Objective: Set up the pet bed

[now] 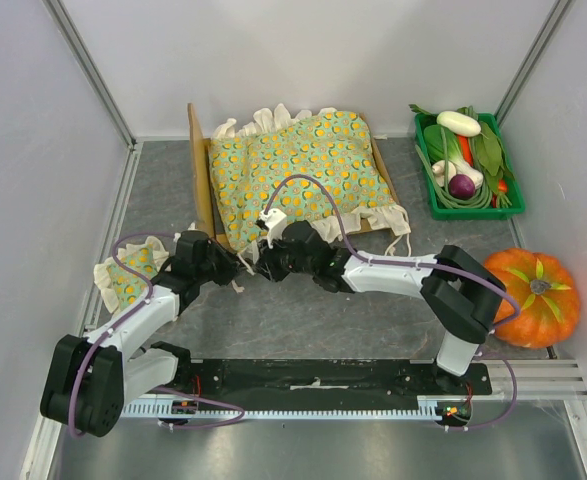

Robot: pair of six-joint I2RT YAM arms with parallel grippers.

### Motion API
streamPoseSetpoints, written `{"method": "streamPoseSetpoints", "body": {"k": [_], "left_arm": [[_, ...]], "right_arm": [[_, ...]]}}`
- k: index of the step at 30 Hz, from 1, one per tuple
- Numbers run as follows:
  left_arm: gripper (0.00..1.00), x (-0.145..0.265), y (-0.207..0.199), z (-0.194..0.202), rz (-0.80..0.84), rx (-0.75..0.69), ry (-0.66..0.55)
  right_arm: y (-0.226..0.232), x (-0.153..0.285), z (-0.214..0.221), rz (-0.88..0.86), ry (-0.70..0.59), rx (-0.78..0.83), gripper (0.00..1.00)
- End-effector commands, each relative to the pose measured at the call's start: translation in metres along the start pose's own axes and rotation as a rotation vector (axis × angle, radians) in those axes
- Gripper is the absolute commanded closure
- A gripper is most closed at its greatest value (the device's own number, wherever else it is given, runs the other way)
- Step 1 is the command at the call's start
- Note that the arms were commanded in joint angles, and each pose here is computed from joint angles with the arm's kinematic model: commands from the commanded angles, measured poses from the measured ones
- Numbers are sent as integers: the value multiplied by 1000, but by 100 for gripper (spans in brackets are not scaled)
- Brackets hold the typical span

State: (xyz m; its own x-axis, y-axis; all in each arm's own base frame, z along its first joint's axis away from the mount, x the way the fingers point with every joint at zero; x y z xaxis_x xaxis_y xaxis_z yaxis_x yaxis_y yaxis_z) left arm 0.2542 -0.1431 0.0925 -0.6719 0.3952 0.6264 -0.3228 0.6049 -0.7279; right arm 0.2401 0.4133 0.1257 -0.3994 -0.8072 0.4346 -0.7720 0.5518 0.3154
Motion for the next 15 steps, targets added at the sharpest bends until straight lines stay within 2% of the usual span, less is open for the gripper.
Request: {"method": "streamPoseSetpoints", "body": {"k": [1,3,10,15], "left_arm": [[98,3,-20,-16,52,-50,-54],[98,3,-20,-15,50,-51,-54],[98,5,-22,-16,58,-51,-56],[98,5,-22,-16,59,-51,-59]], "right_arm": [[7,-11,-14,-34,-25,12,74],[4,-13,-12,-23,-27,8,70],[-6,-19,-9,9,-15,36,65],[-12,-20,-11,-3,-17,55,66]]}}
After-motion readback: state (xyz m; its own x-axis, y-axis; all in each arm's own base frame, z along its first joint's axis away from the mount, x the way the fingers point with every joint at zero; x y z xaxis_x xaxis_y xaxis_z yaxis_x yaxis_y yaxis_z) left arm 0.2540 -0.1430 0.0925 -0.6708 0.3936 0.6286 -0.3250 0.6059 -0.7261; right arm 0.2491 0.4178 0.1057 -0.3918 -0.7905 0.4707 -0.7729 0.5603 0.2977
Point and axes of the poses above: each gripper's point midway between its finger pads, its own x axis back along the fingers, its own y axis along the line the jaws close on, z = x × y, the point moved 2 cm from there along x, back along the fingers
